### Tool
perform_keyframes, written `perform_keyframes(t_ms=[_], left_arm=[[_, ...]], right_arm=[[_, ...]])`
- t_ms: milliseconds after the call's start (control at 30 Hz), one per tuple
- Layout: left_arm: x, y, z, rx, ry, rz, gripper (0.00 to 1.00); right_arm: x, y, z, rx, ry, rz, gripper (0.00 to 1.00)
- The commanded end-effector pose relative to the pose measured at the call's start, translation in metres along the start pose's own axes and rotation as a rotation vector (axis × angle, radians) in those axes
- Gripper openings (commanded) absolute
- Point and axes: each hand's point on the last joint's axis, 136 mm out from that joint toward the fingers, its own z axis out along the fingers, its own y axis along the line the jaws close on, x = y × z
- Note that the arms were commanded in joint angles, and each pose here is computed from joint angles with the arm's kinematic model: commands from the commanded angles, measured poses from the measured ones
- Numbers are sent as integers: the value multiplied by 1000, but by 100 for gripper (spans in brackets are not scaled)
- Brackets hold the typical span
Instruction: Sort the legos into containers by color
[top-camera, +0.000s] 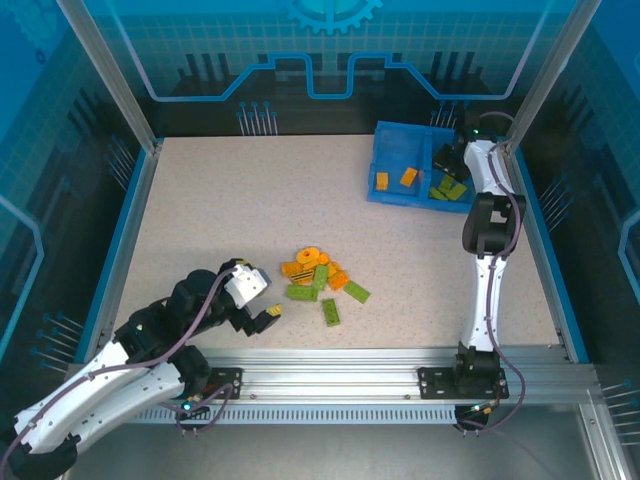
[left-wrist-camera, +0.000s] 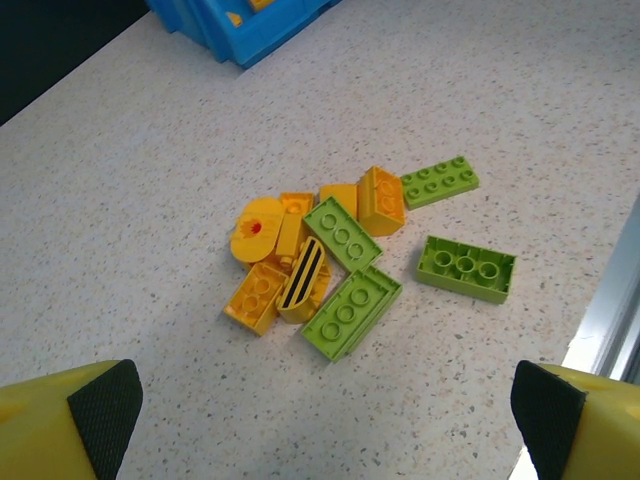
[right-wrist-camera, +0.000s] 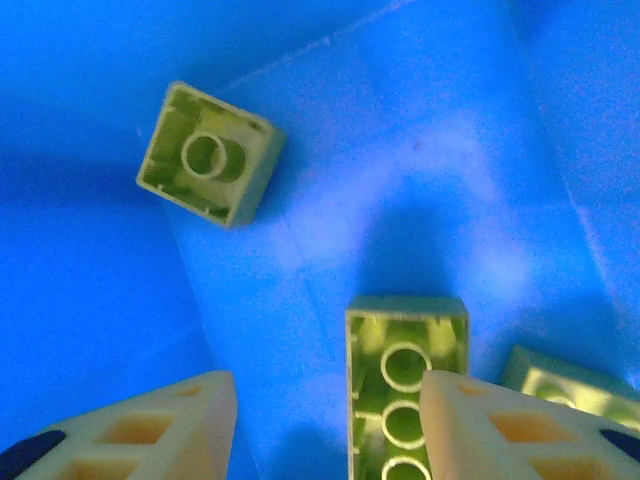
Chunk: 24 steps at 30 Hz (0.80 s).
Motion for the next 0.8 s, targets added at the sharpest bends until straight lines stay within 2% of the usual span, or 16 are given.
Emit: perform_keyframes(t_ms=[0, 133, 233, 400, 567, 700, 767], left_arm=[[-6, 16, 2, -88, -26, -61, 99], [-20, 41, -6, -214, -51, -230, 99], [-29, 61, -10, -315, -45, -443, 99], [-22, 58, 14, -346, 102, -754, 99], [-22, 27, 56, -214, 287, -857, 99], [-10, 37, 75, -323, 360, -914, 99], [-2, 45, 86, -361, 375, -977, 99]], right_arm=[[4, 5, -45, -50, -4, 11, 52], [19, 5, -82, -90, -52, 6, 55], [32, 2, -110, -113, -79, 1, 59], [71, 3, -161, -198, -92, -20, 66], [143, 36, -217, -461, -40, -150, 74], [219, 56, -252, -580, 53, -317, 86], [257, 66, -264, -644, 103, -388, 98]])
